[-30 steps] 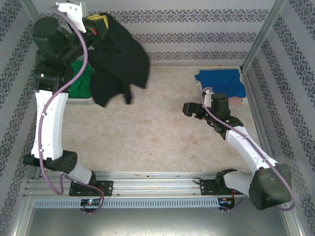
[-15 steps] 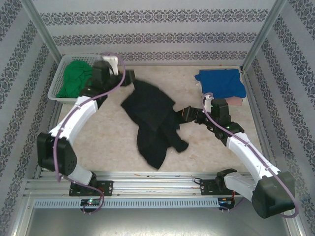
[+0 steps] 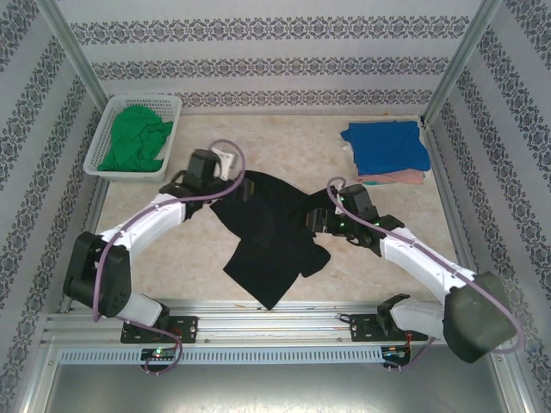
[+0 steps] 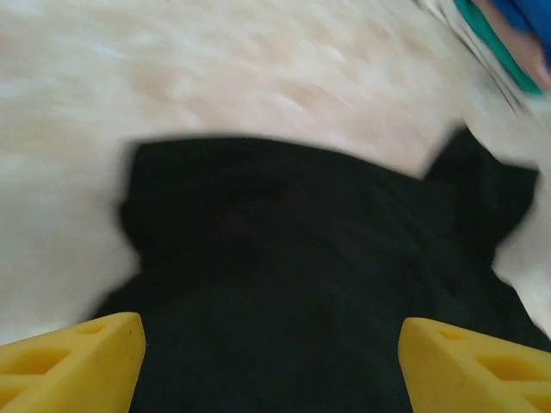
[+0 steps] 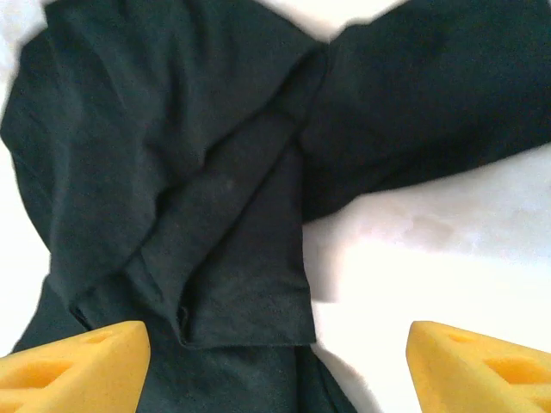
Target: Fold and stack the t-shirts
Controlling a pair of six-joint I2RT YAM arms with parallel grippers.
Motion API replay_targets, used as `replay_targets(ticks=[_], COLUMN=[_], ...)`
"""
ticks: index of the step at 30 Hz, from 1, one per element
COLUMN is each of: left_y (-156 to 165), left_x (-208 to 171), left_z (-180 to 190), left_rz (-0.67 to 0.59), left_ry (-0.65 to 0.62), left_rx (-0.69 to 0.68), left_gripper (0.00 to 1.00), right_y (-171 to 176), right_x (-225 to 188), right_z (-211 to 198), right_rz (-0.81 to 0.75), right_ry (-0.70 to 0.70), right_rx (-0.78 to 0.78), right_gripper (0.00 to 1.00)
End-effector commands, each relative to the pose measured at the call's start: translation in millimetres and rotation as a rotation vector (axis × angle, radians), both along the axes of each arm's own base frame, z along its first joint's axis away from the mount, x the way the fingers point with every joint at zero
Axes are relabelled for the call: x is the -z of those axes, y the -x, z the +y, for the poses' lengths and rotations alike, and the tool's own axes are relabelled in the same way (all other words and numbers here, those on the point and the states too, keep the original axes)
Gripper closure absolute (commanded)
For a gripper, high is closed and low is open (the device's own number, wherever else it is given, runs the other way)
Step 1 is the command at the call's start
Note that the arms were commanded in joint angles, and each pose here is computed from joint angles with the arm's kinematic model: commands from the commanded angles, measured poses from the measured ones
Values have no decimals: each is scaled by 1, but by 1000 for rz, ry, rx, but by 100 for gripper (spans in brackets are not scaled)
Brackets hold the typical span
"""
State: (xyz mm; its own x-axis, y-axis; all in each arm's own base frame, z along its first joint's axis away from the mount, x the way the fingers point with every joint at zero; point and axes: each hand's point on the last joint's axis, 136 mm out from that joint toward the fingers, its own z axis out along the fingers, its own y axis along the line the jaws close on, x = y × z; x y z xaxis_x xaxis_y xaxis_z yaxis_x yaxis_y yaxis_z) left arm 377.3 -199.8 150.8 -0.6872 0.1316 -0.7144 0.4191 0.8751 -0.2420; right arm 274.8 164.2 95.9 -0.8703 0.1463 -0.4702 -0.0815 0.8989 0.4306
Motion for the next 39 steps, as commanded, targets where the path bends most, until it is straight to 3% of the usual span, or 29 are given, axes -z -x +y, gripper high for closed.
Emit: replay_targets(ticks=[1, 7, 13, 15, 20, 22, 28, 32, 39], left_y=[28, 48, 37, 35, 27, 21, -1, -15, -25], left_x=[39, 72, 93, 97, 104, 97, 57, 27, -1], left_z=[-36, -77, -98, -103, -98, -90, -54, -19, 37], left_rz=[43, 100, 117, 139, 154, 144, 77, 36, 5], left_ry=[-79, -22, 22, 35, 16, 28, 79, 124, 159], left_rx=[215, 373, 413, 421, 396, 364, 251, 130, -57], left_gripper=[27, 27, 32, 39, 72, 83, 100, 100, 100], right_y=[11, 30, 26, 21, 3, -6, -34, -50, -65], right_x=[25, 56, 74, 74, 66, 65, 45, 15, -44], right_z=[3, 9, 11, 14, 15, 10, 4, 1, -17], right_rz=[89, 168, 164, 178, 132, 125, 88, 13, -118], right_ry=[54, 86, 107, 110, 111, 117, 107, 91, 92], right_rx=[34, 52, 8, -3, 9, 33, 46, 54, 65], right_gripper=[23, 26, 33, 36, 54, 67, 93, 100, 100])
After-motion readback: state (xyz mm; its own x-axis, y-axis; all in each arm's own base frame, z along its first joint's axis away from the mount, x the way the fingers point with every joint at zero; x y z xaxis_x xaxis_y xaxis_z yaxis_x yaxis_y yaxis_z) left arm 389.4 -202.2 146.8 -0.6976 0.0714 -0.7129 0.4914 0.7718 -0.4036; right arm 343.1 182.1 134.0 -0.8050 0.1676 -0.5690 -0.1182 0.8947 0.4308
